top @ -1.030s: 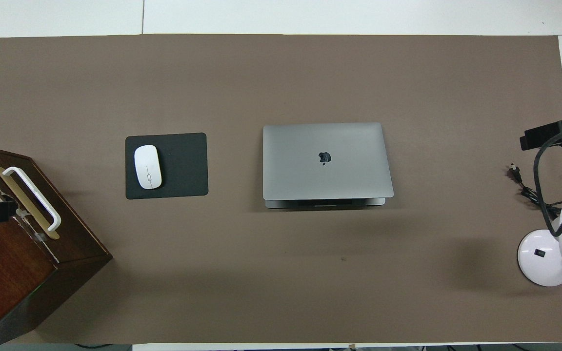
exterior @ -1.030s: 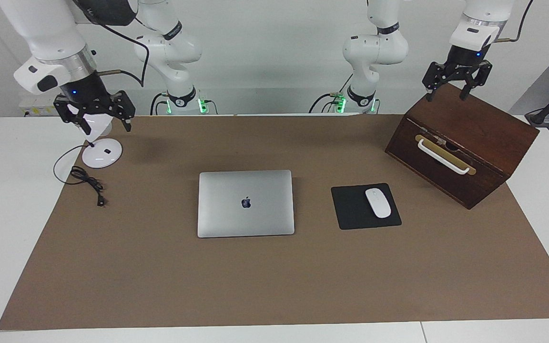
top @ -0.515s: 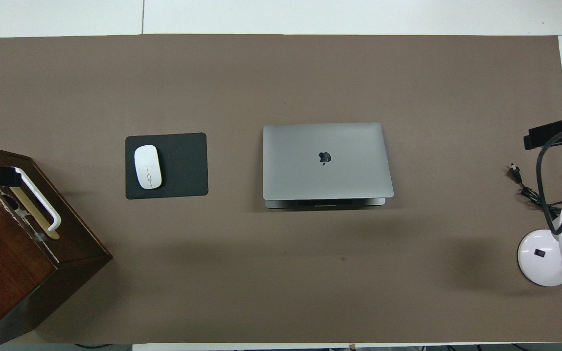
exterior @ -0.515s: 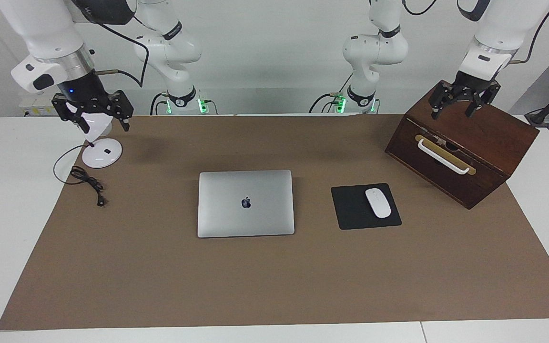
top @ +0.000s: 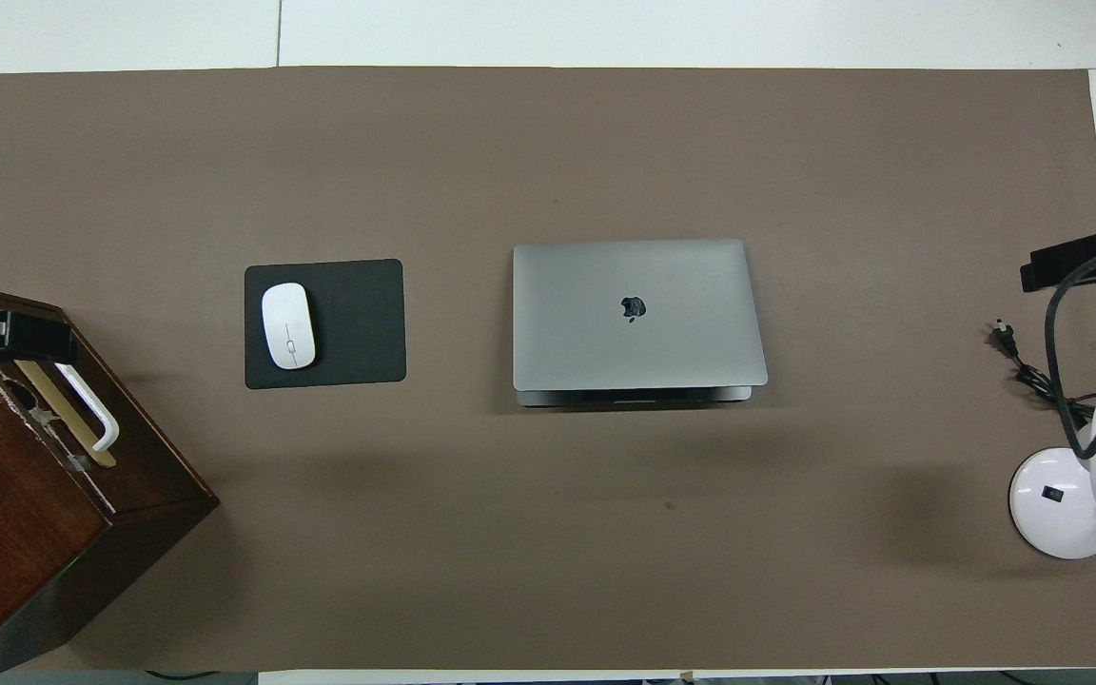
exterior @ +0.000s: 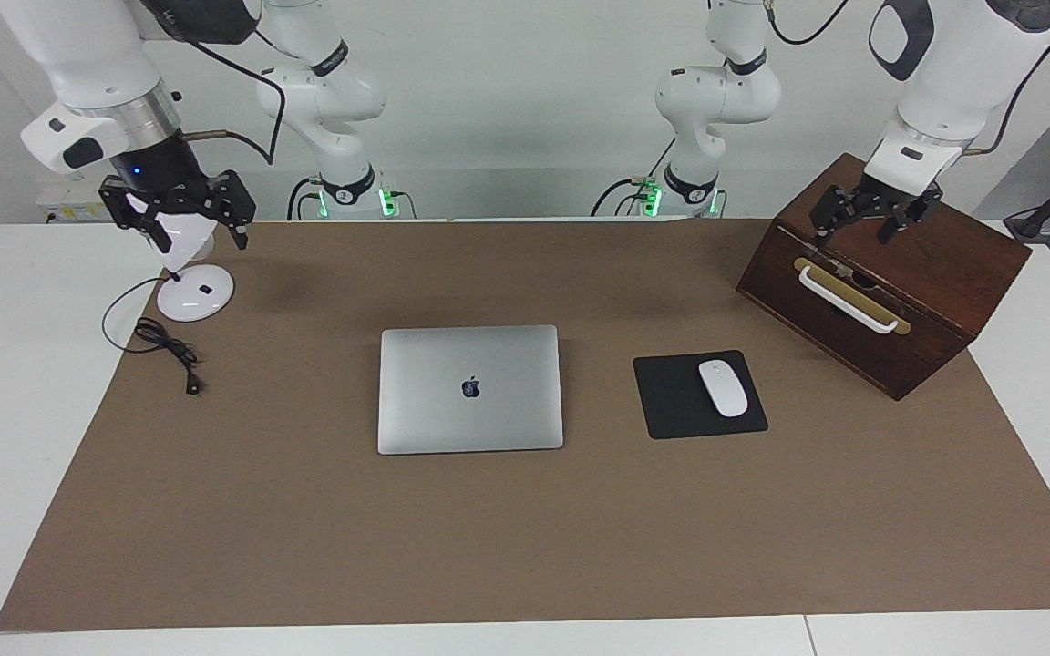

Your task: Close laptop with both arms

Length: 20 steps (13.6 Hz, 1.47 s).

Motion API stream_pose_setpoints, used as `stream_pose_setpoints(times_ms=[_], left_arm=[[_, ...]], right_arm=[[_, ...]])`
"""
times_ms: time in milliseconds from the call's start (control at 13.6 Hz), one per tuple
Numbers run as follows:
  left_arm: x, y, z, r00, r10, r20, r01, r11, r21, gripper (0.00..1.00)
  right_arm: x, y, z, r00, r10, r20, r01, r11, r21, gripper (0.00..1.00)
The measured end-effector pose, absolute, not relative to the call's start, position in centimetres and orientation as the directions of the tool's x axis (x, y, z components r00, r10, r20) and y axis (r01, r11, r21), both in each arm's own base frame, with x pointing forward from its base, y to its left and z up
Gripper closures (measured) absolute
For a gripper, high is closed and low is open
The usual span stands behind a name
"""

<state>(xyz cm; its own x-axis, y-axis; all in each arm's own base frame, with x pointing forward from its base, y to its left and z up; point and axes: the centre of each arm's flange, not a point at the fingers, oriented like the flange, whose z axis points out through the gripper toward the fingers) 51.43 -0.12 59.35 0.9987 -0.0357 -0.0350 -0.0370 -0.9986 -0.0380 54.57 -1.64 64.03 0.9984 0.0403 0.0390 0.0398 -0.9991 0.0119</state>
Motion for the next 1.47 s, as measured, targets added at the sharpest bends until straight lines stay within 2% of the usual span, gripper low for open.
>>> stream_pose_setpoints(times_ms=[442, 1472], left_arm=[[52.4, -0.7, 59.5, 0.999, -0.035, 0.026, -0.035, -0.999, 0.001, 0.0], [52.3, -0.3, 61.5, 1.0, -0.028, -0.002, -0.028, -1.0, 0.001, 0.0]], right_arm=[[54.1, -1.8, 64.5, 0.999, 0.037, 0.04, 0.037, -0.999, 0.012, 0.0], [54.3, -1.9, 64.8, 0.998, 0.035, 0.06, 0.034, -0.999, 0.013, 0.0]])
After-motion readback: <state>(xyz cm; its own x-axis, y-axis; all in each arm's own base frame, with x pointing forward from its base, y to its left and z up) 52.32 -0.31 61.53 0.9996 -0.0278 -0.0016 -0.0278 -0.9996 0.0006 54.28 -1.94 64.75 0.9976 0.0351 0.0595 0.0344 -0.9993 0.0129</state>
